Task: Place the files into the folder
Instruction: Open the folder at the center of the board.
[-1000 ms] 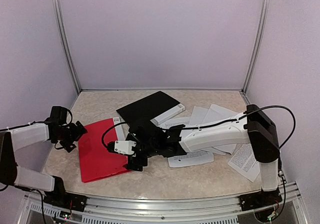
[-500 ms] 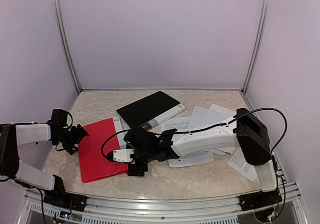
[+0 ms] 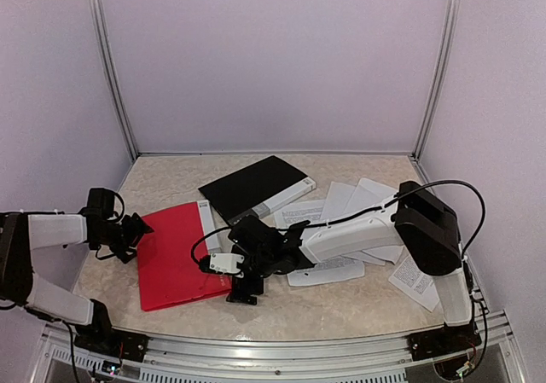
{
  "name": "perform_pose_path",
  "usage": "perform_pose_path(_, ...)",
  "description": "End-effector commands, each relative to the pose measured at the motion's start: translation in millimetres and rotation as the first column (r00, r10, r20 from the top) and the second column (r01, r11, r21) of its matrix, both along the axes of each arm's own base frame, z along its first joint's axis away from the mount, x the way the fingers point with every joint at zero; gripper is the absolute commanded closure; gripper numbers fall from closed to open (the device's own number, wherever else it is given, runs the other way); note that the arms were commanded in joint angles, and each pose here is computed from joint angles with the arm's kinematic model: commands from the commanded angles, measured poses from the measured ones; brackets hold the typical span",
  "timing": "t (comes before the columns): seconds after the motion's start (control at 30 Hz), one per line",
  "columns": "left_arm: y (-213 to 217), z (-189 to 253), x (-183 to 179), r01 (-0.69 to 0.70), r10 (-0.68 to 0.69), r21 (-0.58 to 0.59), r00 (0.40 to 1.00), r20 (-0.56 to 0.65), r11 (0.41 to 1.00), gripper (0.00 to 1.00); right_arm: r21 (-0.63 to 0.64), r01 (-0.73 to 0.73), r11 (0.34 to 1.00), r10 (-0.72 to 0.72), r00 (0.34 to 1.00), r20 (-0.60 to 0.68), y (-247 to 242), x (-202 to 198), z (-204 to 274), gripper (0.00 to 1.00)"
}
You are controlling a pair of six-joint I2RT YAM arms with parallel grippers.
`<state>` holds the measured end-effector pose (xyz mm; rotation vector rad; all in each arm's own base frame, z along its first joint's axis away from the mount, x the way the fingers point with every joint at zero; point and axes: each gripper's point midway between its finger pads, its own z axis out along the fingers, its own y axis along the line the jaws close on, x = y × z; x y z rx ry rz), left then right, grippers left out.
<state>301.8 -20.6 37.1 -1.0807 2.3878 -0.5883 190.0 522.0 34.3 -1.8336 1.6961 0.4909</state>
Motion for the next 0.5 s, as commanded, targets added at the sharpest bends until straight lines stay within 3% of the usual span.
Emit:
perform_pose_path(0.0,0.8,4.4,-2.5,-0.003,0.003,-0.004,1.000,0.022,1.000,0.16,0.071,0.025,0.997,-0.018,0.996,-0.089,-3.4,-0.9,1.9,0.01)
perform_pose_path(0.47,-3.4,19.4,4.9,0.030,-0.029,-0.005,0.991,0.130,1.000,0.30,0.166,0.152,0.974,-0.112,0.966,-0.231,-22.1,18.0,26.5,0.01)
